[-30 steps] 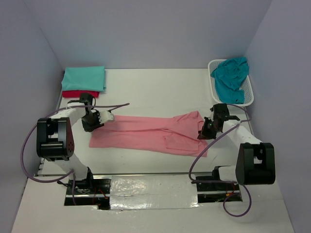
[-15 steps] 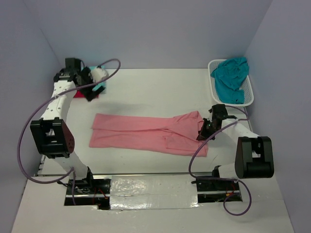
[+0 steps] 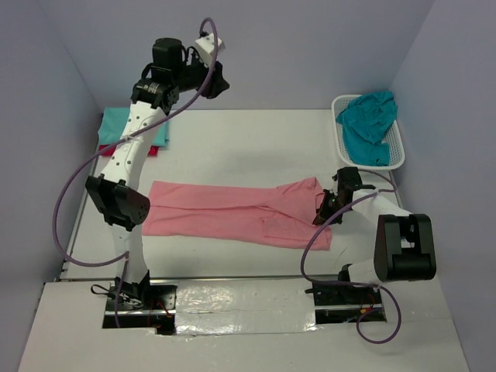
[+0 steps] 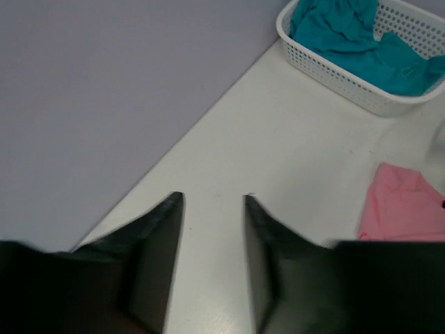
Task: Fold and stack the t-shirts
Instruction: Fold the other side of the tshirt into a rectangle
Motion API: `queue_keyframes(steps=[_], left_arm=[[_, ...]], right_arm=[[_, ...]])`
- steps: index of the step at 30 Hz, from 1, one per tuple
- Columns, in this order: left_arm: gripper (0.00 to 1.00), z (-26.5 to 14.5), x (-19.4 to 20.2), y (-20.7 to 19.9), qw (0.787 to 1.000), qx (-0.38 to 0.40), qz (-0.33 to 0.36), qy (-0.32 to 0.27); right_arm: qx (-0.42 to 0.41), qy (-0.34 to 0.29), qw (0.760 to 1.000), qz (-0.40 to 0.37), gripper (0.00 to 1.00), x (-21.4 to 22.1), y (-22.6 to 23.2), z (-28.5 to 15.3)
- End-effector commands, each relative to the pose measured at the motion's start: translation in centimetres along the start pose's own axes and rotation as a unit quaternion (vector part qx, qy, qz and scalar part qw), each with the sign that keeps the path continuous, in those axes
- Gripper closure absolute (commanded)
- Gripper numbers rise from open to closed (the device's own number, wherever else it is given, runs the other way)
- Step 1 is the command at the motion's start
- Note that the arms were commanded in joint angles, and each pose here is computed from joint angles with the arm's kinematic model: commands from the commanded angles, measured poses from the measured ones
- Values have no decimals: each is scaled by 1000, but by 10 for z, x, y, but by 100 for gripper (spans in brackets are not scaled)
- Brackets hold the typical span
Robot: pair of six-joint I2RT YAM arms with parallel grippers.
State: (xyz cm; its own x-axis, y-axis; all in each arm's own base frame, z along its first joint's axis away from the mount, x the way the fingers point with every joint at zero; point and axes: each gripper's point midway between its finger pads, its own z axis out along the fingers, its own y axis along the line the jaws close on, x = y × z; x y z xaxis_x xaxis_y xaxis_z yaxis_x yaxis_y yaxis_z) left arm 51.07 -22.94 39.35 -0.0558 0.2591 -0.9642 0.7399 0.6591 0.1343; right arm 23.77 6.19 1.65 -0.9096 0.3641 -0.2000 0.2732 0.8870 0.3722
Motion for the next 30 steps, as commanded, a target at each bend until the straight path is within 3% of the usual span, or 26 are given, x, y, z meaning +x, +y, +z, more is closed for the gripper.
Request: queue_keyframes(steps=[1, 3, 6, 9, 12, 20, 30], left_arm=[[57, 46, 55, -79, 988, 107, -92, 58], [70, 63, 110, -123, 979, 130, -83, 134], [66, 84, 159, -205, 948, 220, -125, 190], [65, 91, 194, -242, 918, 269, -173, 233], [62, 97, 216, -267, 909, 285, -155, 262], [58, 104, 267, -277, 902, 261, -140, 313], [50, 108, 283, -298, 893, 268, -136, 336]], right_arm=[[0, -12, 1000, 1, 100, -8, 0, 4], [-4, -12, 1000, 1, 100, -8, 1, 5], [-6, -11, 1000, 3, 100, -7, 1, 5], [-10, -10, 1000, 4, 100, -6, 2, 5], [-15, -14, 1000, 4, 100, -7, 4, 5], [-20, -18, 1000, 2, 100, -12, 7, 5], [-17, -18, 1000, -4, 100, -12, 5, 4]])
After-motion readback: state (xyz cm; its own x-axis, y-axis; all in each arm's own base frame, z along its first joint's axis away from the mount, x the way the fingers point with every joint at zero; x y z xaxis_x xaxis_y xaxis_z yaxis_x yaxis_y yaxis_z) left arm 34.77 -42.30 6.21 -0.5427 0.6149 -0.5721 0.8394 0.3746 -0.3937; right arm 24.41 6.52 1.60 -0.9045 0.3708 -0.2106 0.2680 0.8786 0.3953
